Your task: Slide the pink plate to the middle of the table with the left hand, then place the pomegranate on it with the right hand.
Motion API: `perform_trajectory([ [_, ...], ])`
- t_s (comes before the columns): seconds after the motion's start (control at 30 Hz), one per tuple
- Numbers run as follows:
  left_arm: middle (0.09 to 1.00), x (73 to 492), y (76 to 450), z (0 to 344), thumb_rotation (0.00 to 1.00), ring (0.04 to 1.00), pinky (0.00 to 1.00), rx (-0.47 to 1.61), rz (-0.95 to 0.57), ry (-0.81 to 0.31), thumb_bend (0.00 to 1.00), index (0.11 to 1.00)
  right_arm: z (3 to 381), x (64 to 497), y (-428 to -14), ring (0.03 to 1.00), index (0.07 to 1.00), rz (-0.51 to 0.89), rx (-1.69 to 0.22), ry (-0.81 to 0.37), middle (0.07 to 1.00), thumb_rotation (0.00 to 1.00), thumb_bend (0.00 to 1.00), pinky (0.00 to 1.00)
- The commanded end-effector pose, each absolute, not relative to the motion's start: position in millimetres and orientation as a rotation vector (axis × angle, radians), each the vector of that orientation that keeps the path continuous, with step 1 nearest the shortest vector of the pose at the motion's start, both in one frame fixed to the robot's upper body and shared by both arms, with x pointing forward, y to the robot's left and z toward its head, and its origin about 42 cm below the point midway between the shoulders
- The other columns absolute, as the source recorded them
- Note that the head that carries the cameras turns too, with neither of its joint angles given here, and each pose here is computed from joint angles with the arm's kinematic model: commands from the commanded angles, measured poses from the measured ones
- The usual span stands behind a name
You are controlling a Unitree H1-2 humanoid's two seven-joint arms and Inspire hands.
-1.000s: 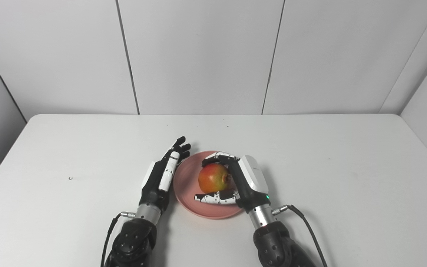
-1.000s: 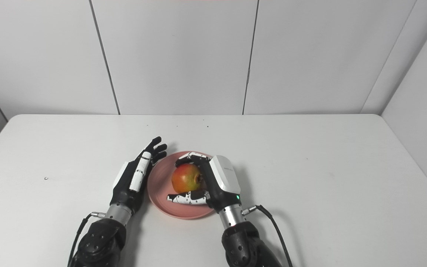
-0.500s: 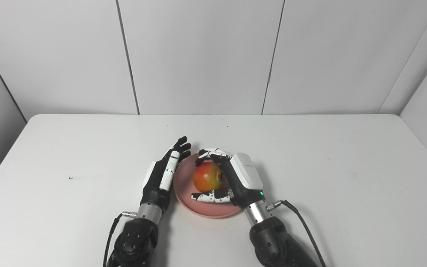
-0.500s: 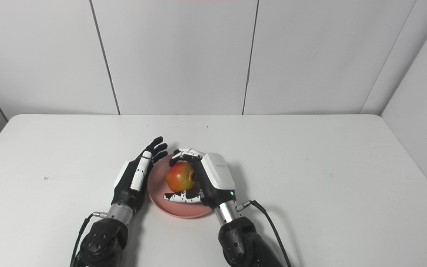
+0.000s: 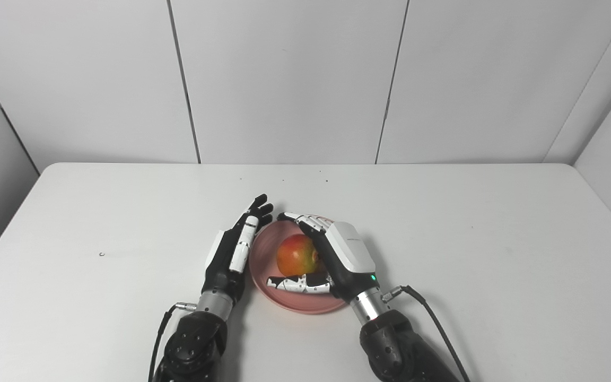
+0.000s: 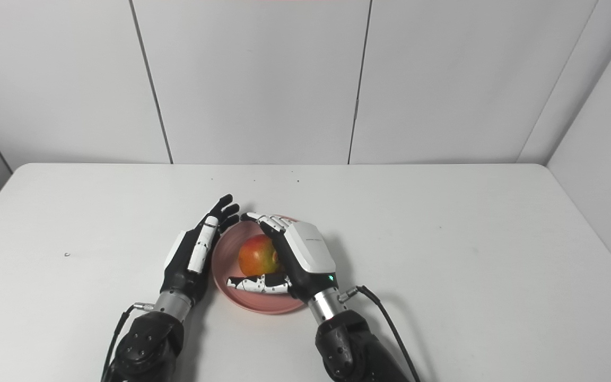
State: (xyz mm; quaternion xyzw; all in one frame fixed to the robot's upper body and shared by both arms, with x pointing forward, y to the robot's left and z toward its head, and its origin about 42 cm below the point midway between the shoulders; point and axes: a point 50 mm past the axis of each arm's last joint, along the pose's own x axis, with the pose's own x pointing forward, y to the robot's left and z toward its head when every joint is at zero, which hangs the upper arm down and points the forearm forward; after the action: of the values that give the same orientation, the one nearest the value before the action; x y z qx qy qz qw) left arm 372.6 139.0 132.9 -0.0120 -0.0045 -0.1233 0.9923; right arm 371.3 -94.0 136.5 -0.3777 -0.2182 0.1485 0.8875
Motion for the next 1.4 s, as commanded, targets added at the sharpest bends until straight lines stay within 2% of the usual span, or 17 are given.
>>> perform_trajectory([
  [0.0, 0.918, 377, 130, 142, 1.0, 0.925, 0.89, -0.033, -0.28, -0.012, 0.35, 0.897, 138, 373, -98, 0.841, 0.803, 0.297, -0.803, -0.431, 0.831, 0.47, 0.6, 0.86],
  [0.3, 0.949, 377, 130, 142, 1.0, 0.943, 0.9, -0.043, -0.275, 0.0, 0.37, 0.935, 138, 372, -99, 0.867, 0.868, 0.3, -0.802, -0.405, 0.871, 0.49, 0.6, 0.87],
  [0.63, 0.909, 376, 131, 141, 1.0, 0.914, 0.89, -0.012, -0.264, -0.012, 0.37, 0.901, 140, 367, -100, 0.934, 0.973, 0.268, -0.714, -0.426, 0.956, 0.72, 0.65, 0.89],
  [0.8, 0.903, 376, 131, 141, 1.0, 0.909, 0.88, 0.021, -0.263, -0.012, 0.38, 0.9, 146, 362, -100, 0.95, 0.992, 0.21, -0.639, -0.5, 0.976, 0.77, 0.64, 0.89],
  [0.93, 0.907, 376, 132, 141, 1.0, 0.922, 0.9, 0.028, -0.264, -0.006, 0.38, 0.906, 153, 359, -98, 0.96, 1.0, 0.16, -0.609, -0.565, 0.991, 0.85, 0.62, 0.89],
  [1.13, 0.914, 377, 132, 141, 1.0, 0.931, 0.91, 0.016, -0.271, -0.012, 0.38, 0.908, 163, 356, -97, 0.953, 1.0, 0.105, -0.553, -0.624, 0.988, 0.87, 0.61, 0.89],
  [1.37, 0.917, 377, 131, 141, 1.0, 0.924, 0.88, -0.015, -0.268, -0.02, 0.36, 0.901, 168, 353, -97, 0.943, 0.998, 0.06, -0.493, -0.677, 0.979, 0.88, 0.61, 0.89],
])
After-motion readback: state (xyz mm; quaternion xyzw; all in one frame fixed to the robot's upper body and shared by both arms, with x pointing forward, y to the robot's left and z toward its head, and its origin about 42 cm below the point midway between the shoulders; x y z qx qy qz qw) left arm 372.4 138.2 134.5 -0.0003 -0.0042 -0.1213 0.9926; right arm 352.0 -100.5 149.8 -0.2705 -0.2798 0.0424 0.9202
